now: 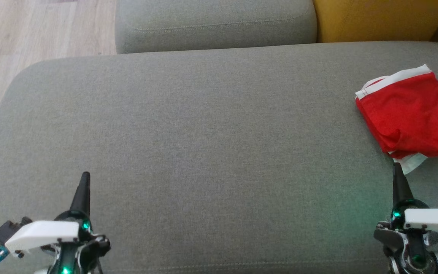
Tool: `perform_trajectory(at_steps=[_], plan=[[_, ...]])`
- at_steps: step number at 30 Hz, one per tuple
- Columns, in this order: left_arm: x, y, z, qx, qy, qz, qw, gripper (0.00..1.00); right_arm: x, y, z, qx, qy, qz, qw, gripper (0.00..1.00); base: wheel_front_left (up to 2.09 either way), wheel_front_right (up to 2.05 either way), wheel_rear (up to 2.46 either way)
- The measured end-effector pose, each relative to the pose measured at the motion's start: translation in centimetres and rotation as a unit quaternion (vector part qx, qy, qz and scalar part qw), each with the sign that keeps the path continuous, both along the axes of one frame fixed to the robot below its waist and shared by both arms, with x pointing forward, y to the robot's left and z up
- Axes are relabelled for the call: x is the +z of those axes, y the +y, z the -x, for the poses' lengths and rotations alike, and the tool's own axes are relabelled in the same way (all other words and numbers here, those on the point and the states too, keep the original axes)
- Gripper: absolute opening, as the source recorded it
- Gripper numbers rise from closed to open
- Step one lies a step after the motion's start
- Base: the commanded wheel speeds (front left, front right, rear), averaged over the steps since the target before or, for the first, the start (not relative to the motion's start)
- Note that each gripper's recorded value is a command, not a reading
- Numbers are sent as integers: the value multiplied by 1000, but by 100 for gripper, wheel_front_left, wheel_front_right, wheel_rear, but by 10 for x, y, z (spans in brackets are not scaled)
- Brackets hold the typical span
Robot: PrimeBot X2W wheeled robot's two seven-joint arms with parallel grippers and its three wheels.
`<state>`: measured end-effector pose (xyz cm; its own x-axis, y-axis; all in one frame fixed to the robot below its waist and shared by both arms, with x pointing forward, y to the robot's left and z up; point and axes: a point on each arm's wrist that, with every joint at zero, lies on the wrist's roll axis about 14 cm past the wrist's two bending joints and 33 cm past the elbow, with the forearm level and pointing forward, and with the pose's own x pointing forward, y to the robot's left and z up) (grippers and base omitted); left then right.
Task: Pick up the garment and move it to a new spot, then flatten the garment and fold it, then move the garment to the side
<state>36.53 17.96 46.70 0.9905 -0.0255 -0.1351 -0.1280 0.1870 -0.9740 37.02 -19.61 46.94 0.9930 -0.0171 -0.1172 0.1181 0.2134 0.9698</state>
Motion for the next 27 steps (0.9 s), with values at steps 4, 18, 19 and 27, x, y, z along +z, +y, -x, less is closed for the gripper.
perform_trajectory(at_steps=[4,18,19,27], plan=[[3,2,-3,4,-4,21,1000,0,1,-1,0,-3,-2,-25,1000,0,0,0,0],[7,6,-7,11,-13,91,996,0,8,-8,-3,-17,-17,-105,994,0,0,0,0],[9,6,-8,11,-16,97,995,0,9,-8,-3,-17,-18,-110,994,0,0,0,0],[9,7,-8,12,-18,99,995,0,8,-9,-3,-19,-18,-113,993,0,0,0,0]])
